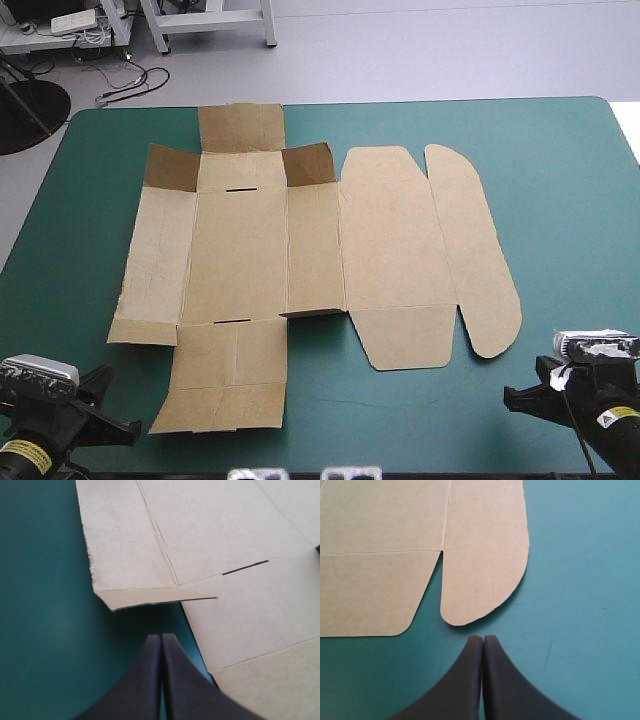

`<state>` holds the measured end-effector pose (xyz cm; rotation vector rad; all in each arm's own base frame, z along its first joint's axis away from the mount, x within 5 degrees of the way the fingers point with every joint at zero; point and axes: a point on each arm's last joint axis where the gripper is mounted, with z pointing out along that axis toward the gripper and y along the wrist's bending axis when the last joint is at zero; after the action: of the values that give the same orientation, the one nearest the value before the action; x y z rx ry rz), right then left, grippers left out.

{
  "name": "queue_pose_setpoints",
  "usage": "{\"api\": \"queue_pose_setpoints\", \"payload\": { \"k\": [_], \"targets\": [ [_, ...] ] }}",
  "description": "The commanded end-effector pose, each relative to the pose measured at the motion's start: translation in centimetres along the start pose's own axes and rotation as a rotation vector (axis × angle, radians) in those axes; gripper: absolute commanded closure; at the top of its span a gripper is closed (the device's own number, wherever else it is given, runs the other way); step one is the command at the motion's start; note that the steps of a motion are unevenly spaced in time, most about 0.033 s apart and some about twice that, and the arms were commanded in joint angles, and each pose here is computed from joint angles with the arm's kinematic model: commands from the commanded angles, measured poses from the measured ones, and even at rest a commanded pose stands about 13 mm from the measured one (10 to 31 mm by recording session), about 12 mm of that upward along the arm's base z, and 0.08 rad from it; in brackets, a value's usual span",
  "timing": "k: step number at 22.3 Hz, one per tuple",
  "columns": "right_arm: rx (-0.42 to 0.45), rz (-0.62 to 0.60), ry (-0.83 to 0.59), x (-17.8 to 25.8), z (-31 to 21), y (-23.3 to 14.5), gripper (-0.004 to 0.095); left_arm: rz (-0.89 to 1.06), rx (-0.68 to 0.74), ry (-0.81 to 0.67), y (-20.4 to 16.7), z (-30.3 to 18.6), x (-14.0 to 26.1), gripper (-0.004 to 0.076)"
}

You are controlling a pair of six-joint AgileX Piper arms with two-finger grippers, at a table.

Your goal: Fold the box

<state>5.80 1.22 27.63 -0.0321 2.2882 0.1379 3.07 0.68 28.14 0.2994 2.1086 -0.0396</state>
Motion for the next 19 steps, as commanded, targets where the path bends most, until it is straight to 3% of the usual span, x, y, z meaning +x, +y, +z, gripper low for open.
{"api": "queue_pose_setpoints", "payload": {
  "k": [1, 4, 10, 14, 19],
  "targets": [
    [-0.003, -0.003, -0.068, -1.1, -0.5, 0.1, 0.0923, 0.06, -0.002, -0.078, 0.1, -0.4, -1.2, 0.0734],
    [-0.003, -0.003, -0.068, -1.1, -0.5, 0.1, 0.0923, 0.069, -0.004, -0.094, 0.2, -1.0, -2.2, 0.0734],
    [-0.003, -0.003, -0.068, -1.1, -0.5, 0.1, 0.0923, 0.063, -0.012, -0.124, 0.6, -3.5, -11.0, 0.0734],
    [-0.003, -0.003, -0.068, -1.1, -0.5, 0.1, 0.0923, 0.124, -0.018, -0.056, -0.1, -0.8, -16.4, 0.0733],
    [-0.003, -0.003, -0.068, -1.1, -0.5, 0.1, 0.0923, 0.171, -0.081, 0.017, -0.4, 3.2, -19.4, 0.0733]
  ]
}}
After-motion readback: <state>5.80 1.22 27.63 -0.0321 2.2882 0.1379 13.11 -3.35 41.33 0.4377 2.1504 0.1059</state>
